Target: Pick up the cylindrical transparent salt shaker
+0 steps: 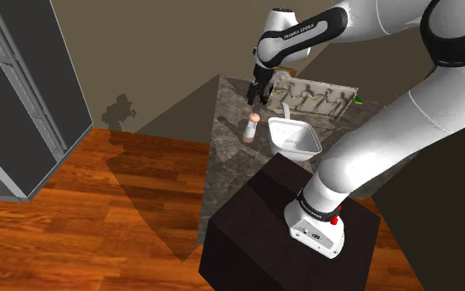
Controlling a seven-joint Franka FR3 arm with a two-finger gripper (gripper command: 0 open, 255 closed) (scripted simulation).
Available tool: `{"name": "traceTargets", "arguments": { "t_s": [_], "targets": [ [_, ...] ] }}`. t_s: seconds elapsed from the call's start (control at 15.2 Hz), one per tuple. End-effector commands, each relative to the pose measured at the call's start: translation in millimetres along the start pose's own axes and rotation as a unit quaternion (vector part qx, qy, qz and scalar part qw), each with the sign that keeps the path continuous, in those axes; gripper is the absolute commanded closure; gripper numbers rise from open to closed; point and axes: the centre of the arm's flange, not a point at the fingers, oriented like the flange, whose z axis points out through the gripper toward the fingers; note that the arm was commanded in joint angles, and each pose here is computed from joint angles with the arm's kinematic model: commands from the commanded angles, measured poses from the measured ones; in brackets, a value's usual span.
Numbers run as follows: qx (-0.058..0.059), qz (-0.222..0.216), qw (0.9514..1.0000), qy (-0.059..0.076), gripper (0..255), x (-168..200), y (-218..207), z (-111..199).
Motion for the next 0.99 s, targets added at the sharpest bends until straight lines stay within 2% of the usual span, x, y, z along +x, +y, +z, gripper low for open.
{"name": "traceTargets", "arguments": {
  "t_s": [0.0, 0.92],
  "targets": [
    [0.0, 0.002, 1.0, 0.0, 0, 3.1, 18.1, 17.1],
    [0.006, 0.018, 0.9998, -0.001, 0, 40.7, 143.0, 149.8]
  ]
}}
